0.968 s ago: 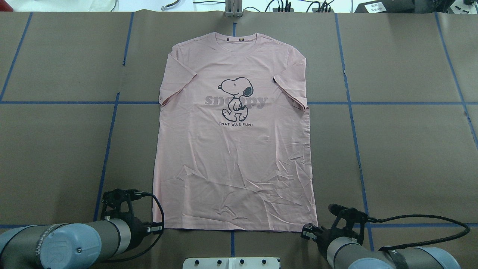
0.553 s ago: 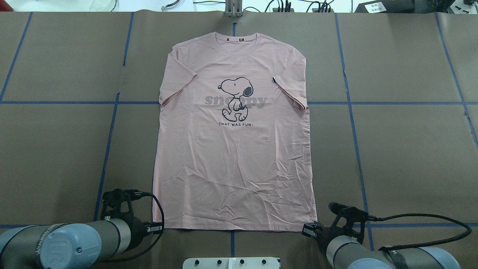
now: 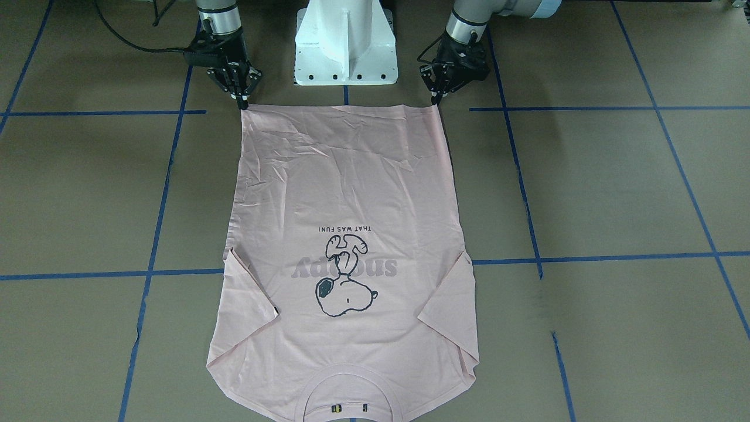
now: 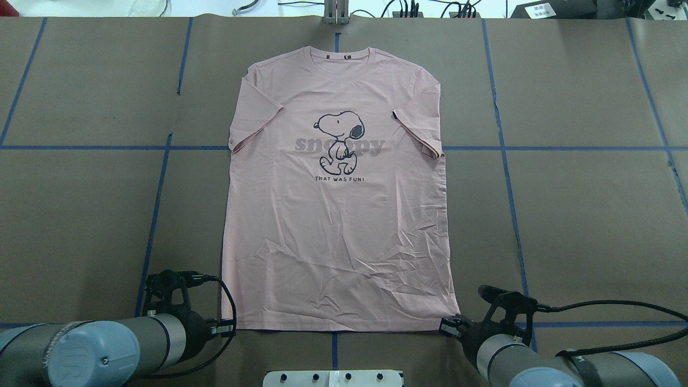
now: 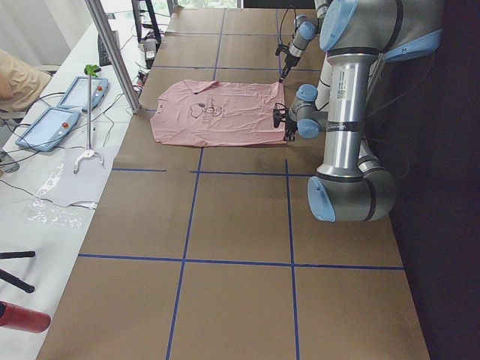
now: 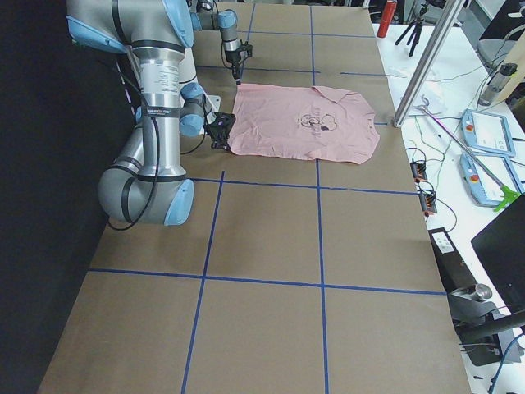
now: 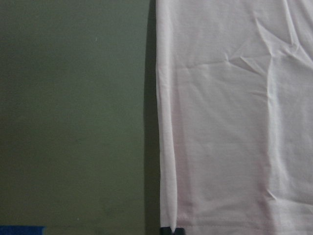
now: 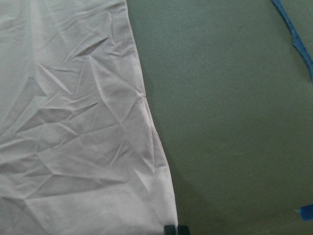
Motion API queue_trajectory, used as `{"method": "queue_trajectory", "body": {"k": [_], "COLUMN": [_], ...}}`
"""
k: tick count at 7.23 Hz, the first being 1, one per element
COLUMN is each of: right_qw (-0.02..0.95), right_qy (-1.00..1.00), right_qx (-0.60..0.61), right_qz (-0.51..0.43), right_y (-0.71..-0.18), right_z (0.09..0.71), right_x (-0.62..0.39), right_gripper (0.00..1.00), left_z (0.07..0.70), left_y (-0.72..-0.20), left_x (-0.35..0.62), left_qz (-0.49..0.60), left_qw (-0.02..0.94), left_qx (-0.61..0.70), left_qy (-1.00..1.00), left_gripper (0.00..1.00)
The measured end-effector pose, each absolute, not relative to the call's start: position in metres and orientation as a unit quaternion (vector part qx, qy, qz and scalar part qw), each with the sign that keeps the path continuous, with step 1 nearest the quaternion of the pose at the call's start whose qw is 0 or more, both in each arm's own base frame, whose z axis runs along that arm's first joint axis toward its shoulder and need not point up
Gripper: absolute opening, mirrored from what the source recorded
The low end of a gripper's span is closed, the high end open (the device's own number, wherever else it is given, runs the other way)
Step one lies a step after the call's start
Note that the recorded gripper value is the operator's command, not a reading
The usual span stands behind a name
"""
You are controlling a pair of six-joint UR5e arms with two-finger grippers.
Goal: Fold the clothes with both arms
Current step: 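Lift the hem with both grippers and fold it toward the collar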
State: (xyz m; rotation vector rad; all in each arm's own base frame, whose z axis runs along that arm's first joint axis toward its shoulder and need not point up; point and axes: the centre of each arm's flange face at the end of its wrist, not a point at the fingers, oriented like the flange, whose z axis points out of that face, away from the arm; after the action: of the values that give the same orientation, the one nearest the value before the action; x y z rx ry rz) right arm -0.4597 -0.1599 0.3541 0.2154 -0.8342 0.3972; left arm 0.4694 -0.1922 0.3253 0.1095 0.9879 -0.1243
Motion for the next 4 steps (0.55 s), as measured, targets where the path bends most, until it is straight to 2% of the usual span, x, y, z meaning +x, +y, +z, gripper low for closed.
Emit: {"method": "queue_trajectory", "body": {"k": [4], "right_qw": [0.89], "right_qy": [-0.414], "right_qx": [0.084], "right_qz": [0.17], "right_y": [-0.151], "right_z": [0.25], "right_x": [-0.355], "right_gripper": [0.0], "left_z": [0.198], "left_y": [-0.168], "left_x": [0.355], "left_qz": [-0.025], "left_qw": [0.867], "left_qx": [-0.005], "left_qy": [0.497], "left_gripper": [0.0]}}
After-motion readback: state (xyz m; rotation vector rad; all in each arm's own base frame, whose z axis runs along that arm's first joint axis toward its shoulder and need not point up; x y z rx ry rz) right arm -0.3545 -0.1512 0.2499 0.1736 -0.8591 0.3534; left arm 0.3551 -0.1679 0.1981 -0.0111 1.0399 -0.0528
